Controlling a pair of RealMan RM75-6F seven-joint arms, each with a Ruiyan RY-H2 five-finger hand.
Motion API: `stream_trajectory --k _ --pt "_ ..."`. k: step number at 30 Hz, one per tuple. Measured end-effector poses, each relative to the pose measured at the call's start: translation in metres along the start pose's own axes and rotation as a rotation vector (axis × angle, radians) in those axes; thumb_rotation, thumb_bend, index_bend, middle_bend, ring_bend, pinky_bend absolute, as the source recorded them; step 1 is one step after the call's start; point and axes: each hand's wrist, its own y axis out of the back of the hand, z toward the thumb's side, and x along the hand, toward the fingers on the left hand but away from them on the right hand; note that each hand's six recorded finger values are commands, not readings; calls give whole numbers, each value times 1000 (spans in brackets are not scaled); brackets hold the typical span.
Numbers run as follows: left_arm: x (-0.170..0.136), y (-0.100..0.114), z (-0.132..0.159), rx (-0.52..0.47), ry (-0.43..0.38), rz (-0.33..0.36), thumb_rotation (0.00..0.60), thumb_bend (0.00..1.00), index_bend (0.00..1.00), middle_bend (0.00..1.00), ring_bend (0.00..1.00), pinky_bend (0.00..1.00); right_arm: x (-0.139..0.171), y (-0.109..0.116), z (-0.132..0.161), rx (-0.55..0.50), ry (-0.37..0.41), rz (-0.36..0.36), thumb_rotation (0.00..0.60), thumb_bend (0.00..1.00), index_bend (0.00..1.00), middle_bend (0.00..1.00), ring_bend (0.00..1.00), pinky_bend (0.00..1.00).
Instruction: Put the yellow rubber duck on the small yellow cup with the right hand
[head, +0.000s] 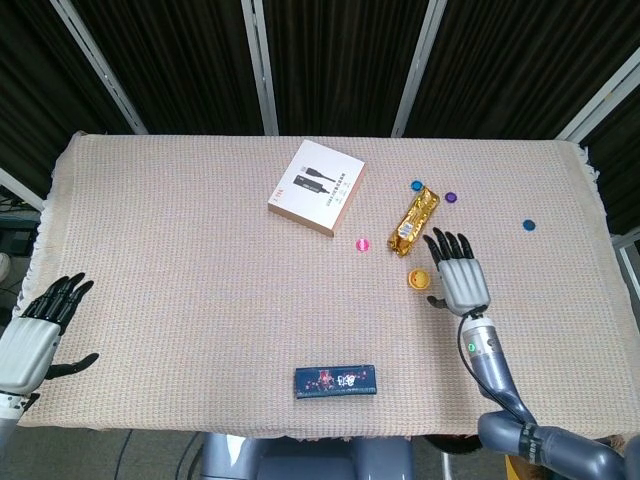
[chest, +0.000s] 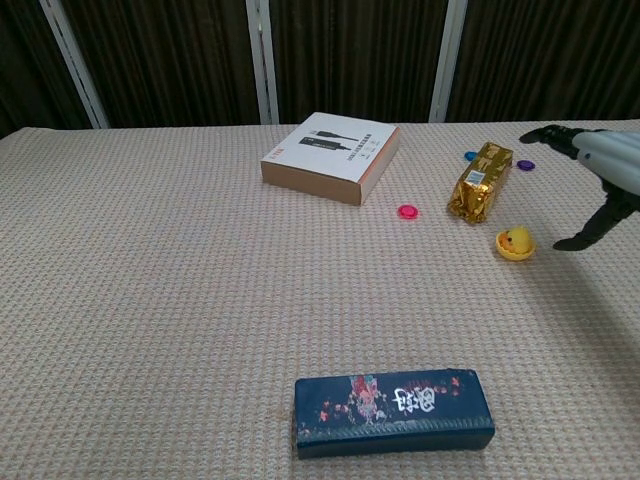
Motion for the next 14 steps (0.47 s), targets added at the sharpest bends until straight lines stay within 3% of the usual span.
stream_trajectory --k 6,11,14 --pt "-1 0 -1 3 2 -2 600 0 0 0 0 208 50 43 -26 22 -46 3 600 0 0 0 0 0" --pt "0 0 0 5 -7 -4 600 0 0 0 0 208 116 71 -67 78 -170 29 600 0 0 0 0 0" --pt "0 0 2 6 -11 -5 600 0 0 0 0 208 147 78 -86 99 -237 9 600 0 0 0 0 0"
